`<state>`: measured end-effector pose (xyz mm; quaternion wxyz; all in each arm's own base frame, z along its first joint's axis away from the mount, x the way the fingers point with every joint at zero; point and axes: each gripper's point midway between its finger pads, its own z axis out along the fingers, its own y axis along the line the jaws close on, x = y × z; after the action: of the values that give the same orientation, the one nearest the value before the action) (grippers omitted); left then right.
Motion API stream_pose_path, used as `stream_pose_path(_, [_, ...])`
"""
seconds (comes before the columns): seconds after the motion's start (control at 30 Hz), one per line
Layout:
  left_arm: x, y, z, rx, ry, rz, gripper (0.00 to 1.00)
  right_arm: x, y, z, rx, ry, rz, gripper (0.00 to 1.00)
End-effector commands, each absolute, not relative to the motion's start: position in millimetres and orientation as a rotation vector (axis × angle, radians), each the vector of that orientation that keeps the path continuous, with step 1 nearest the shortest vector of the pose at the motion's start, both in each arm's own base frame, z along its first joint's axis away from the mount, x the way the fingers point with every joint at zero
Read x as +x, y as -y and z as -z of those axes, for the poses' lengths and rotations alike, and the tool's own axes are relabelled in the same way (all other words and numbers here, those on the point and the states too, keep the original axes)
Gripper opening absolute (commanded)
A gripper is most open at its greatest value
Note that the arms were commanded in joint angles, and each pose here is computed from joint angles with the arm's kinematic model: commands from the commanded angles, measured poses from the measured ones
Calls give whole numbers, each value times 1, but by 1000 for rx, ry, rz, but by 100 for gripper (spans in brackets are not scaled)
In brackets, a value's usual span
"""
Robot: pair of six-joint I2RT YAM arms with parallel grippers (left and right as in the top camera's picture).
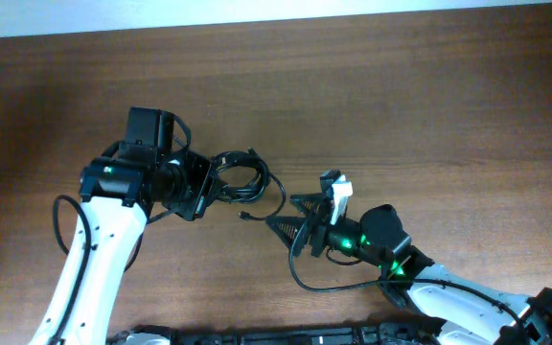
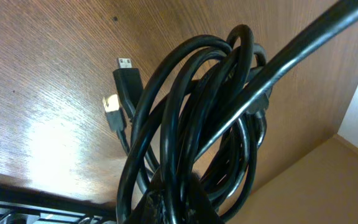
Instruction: Untangle cables
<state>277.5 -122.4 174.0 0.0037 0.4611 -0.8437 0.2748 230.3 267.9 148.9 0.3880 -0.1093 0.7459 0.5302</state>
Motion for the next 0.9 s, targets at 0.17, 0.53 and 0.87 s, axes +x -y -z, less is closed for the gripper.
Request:
stream_pose_path(0.17, [265, 153, -177, 1627, 2627, -752, 0, 223, -269, -136, -19, -2069, -1538, 56])
stream_pose_path(0.53, [252, 178, -175, 1594, 2678, -719, 0, 234, -260, -123, 129, -2112, -1470, 49])
stream_pose_path(0.87, [251, 179, -172, 1623, 2732, -674, 0, 222, -267, -124, 111, -2150, -1562, 49])
